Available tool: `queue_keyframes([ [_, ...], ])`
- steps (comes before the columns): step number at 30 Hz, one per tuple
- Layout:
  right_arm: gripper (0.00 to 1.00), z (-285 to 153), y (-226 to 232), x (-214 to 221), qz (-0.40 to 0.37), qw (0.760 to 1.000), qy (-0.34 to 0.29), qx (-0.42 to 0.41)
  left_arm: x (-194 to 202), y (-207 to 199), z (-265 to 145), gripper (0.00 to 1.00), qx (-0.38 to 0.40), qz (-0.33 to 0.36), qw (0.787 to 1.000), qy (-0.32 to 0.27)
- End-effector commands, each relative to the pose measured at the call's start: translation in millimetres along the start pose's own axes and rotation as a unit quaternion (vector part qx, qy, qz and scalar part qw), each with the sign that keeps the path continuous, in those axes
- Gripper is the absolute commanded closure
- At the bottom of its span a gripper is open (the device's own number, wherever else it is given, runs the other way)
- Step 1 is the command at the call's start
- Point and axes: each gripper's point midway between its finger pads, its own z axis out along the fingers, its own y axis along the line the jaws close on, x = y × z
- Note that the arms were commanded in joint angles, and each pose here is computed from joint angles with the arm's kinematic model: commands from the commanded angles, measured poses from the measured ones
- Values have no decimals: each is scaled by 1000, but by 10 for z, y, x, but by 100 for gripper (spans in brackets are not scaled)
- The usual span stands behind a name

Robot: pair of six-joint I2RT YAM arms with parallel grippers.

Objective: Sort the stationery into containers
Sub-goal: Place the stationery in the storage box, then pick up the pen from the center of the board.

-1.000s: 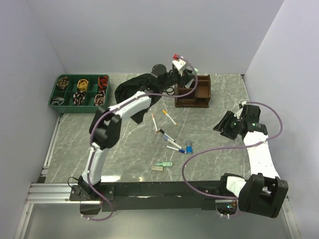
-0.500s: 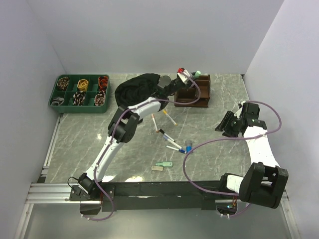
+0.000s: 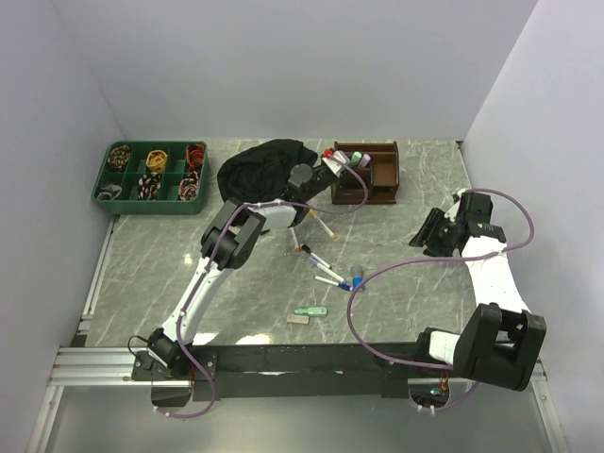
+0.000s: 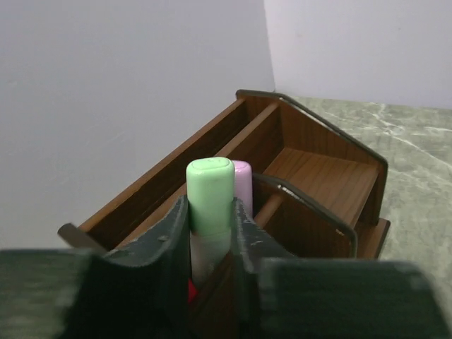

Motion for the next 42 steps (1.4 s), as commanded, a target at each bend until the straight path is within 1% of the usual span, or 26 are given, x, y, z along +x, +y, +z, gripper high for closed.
queue_keyframes([
  [1,43,-33,22,-159,-8,1000,-22,-2,-801,175,54,61,-36,29,995,-85],
  [3,43,-42,33,-166,-8,1000,-23,-4,-947,208,39,48,-44,36,994,-95],
  [4,43,-52,41,-170,-8,1000,-25,-5,-950,199,13,46,-43,38,994,-93],
  [9,43,-134,83,-189,-13,999,-33,-10,-1556,209,-82,42,-38,54,989,-131],
  [11,43,-189,104,-207,-16,999,-35,-11,-1947,178,-165,40,-39,57,987,-143],
  [12,43,-230,128,-218,-19,999,-40,-14,-1922,135,-251,40,-39,51,990,-128],
  [13,43,-257,152,-220,-23,999,-41,-20,-2334,150,-344,39,-49,48,988,-140],
  [14,43,-281,171,-234,-26,998,-45,-23,-2435,134,-421,39,-54,42,989,-132],
  [15,43,-312,188,-239,-29,998,-51,-26,-2330,63,-542,39,-54,26,993,-98],
  [16,43,-321,208,-245,-35,997,-55,-33,-2734,43,-697,39,-58,21,992,-109],
  [18,43,-333,237,-212,-45,996,-56,-44,-2395,-78,-954,38,-56,-20,998,-4],
  [19,43,-338,260,-206,-50,996,-57,-50,-2641,-108,-1120,38,-55,-42,998,1],
  [20,43,-348,290,-184,-52,995,-54,-61,-2293,-209,-1316,38,-50,-73,992,94],
  [21,42,-361,311,-173,-55,995,-54,-67,-2244,-247,-1449,37,-54,-90,986,129],
  [23,42,-407,377,-161,-65,993,-52,-84,-2267,-322,-1729,35,-62,-137,971,184],
  [24,42,-428,404,-154,-71,992,-51,-91,-2036,-427,-1979,35,-59,-154,952,259],
  [26,42,-499,501,-119,-108,986,-43,-120,-1959,-491,-2214,34,-64,-169,934,307],
  [27,43,-534,591,-79,-126,981,-39,-139,-1765,-563,-2453,34,-68,-176,914,360],
  [29,44,-593,708,-71,-169,973,-44,-150,-1713,-569,-2677,34,-78,-182,907,372],
  [30,44,-607,814,-25,-199,967,-44,-153,-1539,-624,-2848,34,-76,-193,899,386],
  [31,44,-619,859,-26,-222,962,-47,-152,-1587,-501,-2959,34,-103,-208,898,374],
  [33,44,-660,1031,15,-270,948,-49,-160,-1409,-321,-3200,34,-154,-247,875,387],
  [35,44,-705,1153,28,-313,934,-52,-163,-1394,-246,-3319,34,-169,-274,866,384],
  [36,45,-698,1198,42,-329,929,-49,-163,-1330,-138,-3435,34,-197,-296,852,383],
  [40,48,-635,1478,132,-430,887,-38,-163,-1417,42,-3604,33,-229,-308,851,358],
  [42,50,-542,1616,122,-456,875,-29,-161,-1474,212,-3681,33,-256,-318,847,340],
])
